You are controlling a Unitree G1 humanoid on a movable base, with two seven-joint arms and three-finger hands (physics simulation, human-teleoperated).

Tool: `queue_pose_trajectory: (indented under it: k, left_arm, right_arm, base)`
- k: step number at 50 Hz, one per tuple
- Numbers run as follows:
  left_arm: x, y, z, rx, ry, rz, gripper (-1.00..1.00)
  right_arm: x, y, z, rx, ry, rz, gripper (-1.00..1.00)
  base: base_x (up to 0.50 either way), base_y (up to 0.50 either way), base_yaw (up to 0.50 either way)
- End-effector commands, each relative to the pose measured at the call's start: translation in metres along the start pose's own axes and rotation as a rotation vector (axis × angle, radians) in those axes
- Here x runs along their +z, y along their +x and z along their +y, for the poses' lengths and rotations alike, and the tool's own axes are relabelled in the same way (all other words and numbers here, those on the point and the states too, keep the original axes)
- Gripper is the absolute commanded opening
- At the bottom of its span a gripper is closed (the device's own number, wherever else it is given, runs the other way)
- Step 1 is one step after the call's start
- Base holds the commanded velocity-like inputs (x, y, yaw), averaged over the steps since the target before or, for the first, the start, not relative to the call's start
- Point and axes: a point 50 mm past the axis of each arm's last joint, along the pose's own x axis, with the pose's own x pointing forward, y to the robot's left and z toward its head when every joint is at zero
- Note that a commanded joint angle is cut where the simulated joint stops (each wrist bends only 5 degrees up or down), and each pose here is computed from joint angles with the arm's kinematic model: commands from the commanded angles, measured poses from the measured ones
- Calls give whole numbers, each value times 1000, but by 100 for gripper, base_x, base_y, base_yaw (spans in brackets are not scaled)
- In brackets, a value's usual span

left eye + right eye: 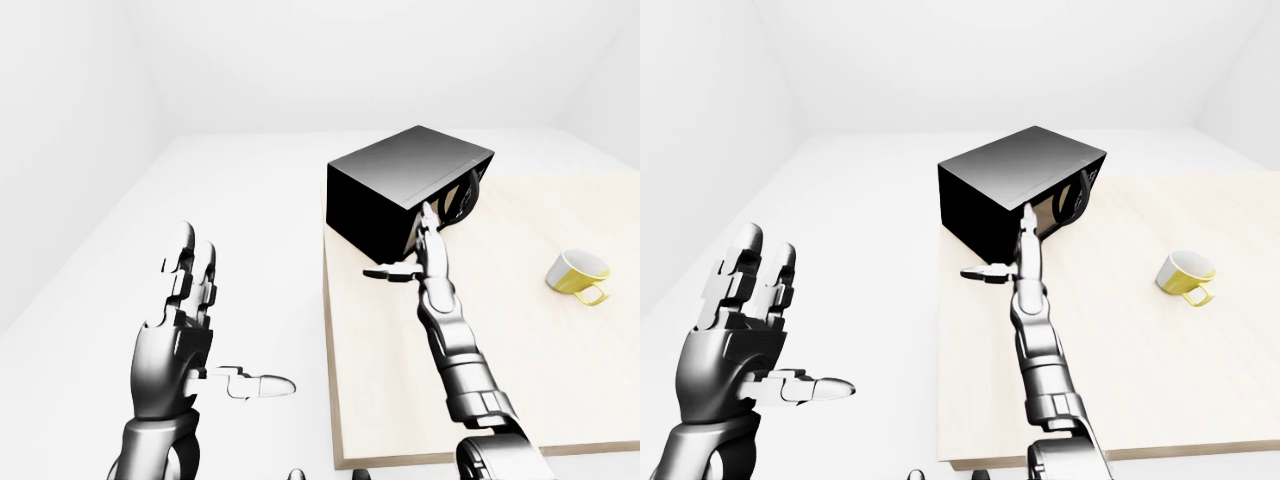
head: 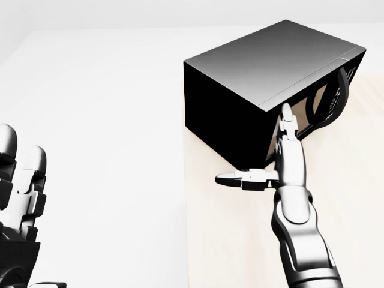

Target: Close the microwave.

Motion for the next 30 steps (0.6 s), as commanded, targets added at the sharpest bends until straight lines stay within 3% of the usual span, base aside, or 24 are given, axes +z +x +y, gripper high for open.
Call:
queue_pose_trajectory:
  k: [1,8,14,30]
  left_arm:
    - [1,0,0,2,0,-2,100]
    - [0,0,0,0,2,0,100]
    - [1,0,-1,-4,2,-2,100]
    - [-1,1,0,-2,1,0,100]
  right_arm:
    - [41,-63,-19,13,23,-235,100]
    - [50,-114,-38,4,74,-294,100]
    - [84,-146,-40,23,87,-447,100]
    - [83,-147,-37,34,80,-438,100]
  base:
    - [0,0,0]
    - [0,0,0]
    - [0,0,0]
    - [0,0,0]
